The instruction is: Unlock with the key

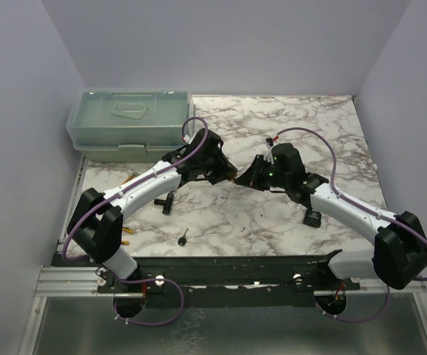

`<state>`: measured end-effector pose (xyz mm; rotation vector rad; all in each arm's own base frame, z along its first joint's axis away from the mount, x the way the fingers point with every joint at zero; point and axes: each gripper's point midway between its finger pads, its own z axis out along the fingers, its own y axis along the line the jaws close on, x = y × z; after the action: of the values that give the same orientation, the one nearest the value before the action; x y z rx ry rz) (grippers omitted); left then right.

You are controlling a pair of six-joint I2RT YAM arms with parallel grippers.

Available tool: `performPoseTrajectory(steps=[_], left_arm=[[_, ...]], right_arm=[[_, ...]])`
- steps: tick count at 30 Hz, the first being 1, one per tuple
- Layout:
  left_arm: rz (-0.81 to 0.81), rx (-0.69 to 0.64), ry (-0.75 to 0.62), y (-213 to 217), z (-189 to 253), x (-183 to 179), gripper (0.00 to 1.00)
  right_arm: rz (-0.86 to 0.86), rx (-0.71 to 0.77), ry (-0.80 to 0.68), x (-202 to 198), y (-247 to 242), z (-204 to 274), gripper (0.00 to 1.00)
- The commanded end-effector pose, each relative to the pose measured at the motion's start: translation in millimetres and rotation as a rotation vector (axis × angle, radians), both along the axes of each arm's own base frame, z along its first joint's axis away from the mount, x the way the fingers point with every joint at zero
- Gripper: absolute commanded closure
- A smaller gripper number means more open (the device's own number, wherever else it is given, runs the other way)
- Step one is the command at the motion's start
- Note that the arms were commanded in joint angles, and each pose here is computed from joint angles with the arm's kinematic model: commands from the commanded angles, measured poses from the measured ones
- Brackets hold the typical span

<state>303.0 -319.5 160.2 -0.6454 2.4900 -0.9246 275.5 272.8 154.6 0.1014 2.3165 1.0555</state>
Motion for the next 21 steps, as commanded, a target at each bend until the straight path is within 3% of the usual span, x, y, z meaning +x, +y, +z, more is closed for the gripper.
performPoseTrajectory(steps=[1,10,21], left_arm=[[-0.001,-0.048,-0.035,-6,17,1,1.0],[-0.007,-0.067,-0.032,-7,21,-1,1.0],[-0.031,-0.113,-0.041,-11,34,-7,1.0]], right_arm=[[-0.006,0.015,-0.01,5,3,0,0.89],[-0.011,0.02,-0.021,10,5,2,0.99],[-0.007,0.067,-0.147,22,9,23,1.0]])
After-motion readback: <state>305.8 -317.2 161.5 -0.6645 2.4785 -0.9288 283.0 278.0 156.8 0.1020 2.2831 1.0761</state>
